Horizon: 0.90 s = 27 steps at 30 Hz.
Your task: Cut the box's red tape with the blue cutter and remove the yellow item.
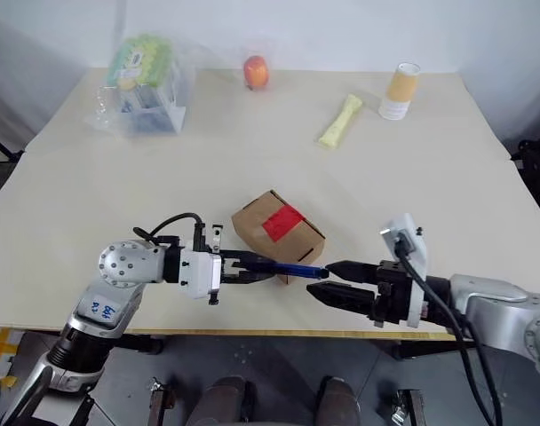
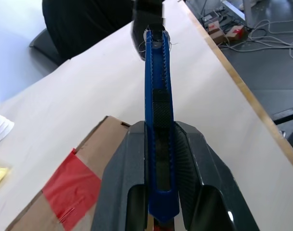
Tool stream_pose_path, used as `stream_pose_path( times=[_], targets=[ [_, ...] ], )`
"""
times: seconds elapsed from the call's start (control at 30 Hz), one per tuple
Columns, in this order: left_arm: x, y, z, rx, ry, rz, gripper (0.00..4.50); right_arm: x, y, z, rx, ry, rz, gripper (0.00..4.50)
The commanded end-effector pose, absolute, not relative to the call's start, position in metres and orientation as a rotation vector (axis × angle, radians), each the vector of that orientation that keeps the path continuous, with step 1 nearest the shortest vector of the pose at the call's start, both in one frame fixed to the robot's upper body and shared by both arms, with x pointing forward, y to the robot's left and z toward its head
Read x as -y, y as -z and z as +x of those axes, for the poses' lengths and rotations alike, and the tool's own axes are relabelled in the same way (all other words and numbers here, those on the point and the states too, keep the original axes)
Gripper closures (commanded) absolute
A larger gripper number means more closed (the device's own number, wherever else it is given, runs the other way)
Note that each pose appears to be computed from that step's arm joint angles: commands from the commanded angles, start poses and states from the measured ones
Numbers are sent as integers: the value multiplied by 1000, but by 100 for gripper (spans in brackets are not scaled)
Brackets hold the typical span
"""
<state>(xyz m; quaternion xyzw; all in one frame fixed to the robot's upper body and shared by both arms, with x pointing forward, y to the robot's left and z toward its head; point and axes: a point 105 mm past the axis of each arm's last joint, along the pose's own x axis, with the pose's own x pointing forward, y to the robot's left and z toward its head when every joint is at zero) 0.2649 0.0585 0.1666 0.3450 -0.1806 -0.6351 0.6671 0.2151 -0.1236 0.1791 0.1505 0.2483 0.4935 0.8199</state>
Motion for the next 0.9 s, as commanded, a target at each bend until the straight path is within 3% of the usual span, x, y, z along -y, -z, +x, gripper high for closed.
stream_pose_path(
  times=[0.03, 0.3, 0.4, 0.77, 0.87, 0.9],
  targets=[
    [-52, -172, 263, 458, 1434, 810, 407, 112, -183, 221, -505, -1040, 368, 30],
    [-49, -171, 267, 462, 1428, 828, 407, 105, -186, 231, -508, -1012, 430, 30],
    [-48, -171, 268, 464, 1426, 830, 407, 105, -186, 232, -512, -1005, 439, 83],
    [-45, -169, 268, 472, 1424, 839, 407, 103, -185, 235, -511, -1001, 446, 428],
    [-45, -166, 265, 466, 1451, 838, 407, 103, -185, 236, -509, -1003, 453, 434],
    [-45, -165, 263, 472, 1469, 861, 372, 103, -185, 236, -509, -1003, 454, 434]
  ],
)
